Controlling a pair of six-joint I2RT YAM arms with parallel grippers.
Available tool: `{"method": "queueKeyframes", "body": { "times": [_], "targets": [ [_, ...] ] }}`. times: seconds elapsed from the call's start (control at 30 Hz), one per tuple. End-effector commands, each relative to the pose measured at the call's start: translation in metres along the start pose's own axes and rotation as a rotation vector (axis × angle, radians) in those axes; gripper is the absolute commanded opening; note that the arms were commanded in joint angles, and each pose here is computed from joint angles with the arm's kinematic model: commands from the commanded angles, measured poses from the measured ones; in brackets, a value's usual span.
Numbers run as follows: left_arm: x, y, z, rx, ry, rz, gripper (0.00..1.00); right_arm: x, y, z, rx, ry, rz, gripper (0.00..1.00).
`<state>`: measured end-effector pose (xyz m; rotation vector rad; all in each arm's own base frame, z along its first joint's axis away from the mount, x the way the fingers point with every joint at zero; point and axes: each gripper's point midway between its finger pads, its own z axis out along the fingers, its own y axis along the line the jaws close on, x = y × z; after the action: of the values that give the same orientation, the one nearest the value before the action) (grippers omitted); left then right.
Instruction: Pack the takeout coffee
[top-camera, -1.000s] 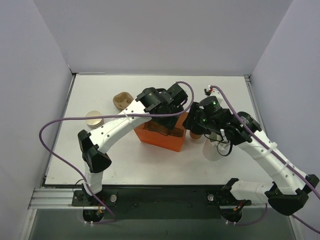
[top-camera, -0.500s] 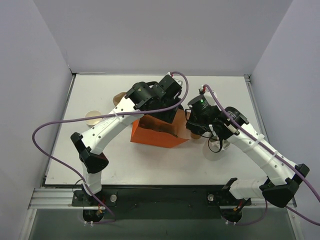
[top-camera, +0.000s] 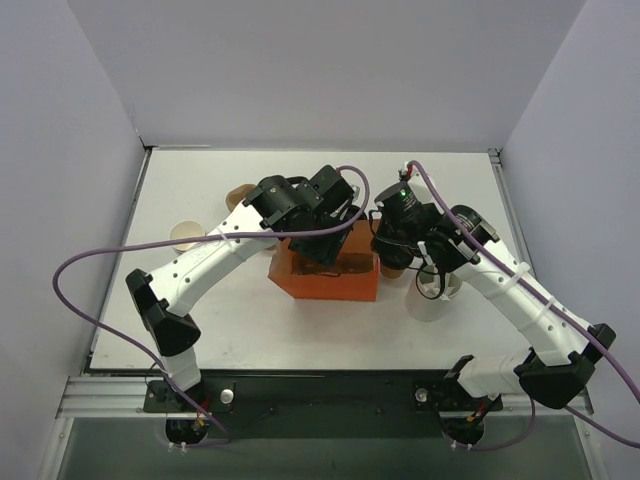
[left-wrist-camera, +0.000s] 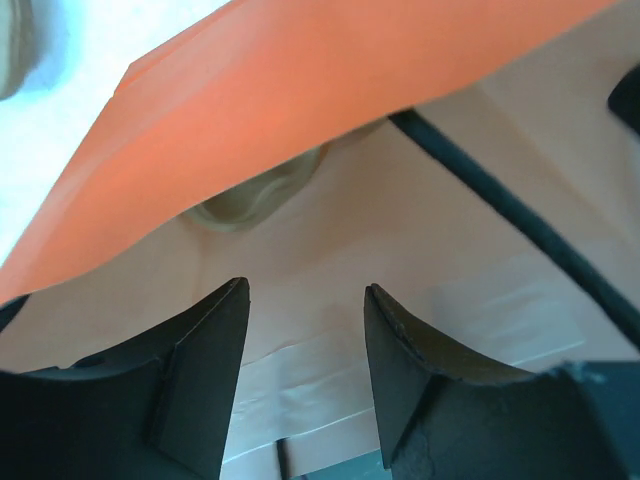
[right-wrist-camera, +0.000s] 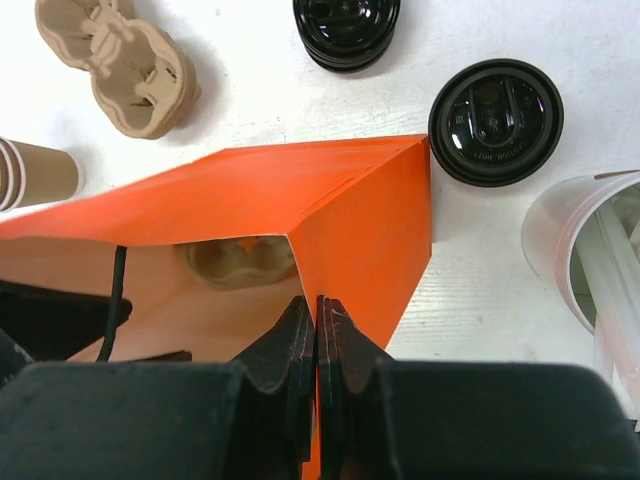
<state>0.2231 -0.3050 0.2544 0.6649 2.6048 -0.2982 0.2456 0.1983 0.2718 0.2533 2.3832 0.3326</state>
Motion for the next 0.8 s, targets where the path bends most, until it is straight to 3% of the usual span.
{"method": "queueKeyframes", "body": {
  "times": [0.0, 0.17, 0.47, 0.53, 0.77],
  "targets": [
    [0.038, 0.005, -0.026, 0.048, 0.101, 0.031, 0.6, 0.001, -0.01, 0.003, 0.058, 0.001, 0.005, 0.0],
    [0.046, 0.017, -0.025, -0.018, 0.135, 0.044, 0.66, 0.003, -0.012, 0.008, 0.068, 0.011, 0.013, 0.0],
    [0.058, 0.03, -0.026, -0.097, 0.177, 0.079, 0.66, 0.002, -0.008, 0.01, 0.056, 0.018, 0.042, 0.0],
    [0.058, 0.033, -0.024, -0.121, 0.176, 0.079, 0.63, 0.002, -0.008, 0.01, 0.054, 0.022, 0.043, 0.0],
    [0.065, 0.036, -0.018, -0.147, 0.201, 0.071, 0.41, 0.001, -0.006, 0.01, 0.043, 0.021, 0.057, 0.0]
  ]
}}
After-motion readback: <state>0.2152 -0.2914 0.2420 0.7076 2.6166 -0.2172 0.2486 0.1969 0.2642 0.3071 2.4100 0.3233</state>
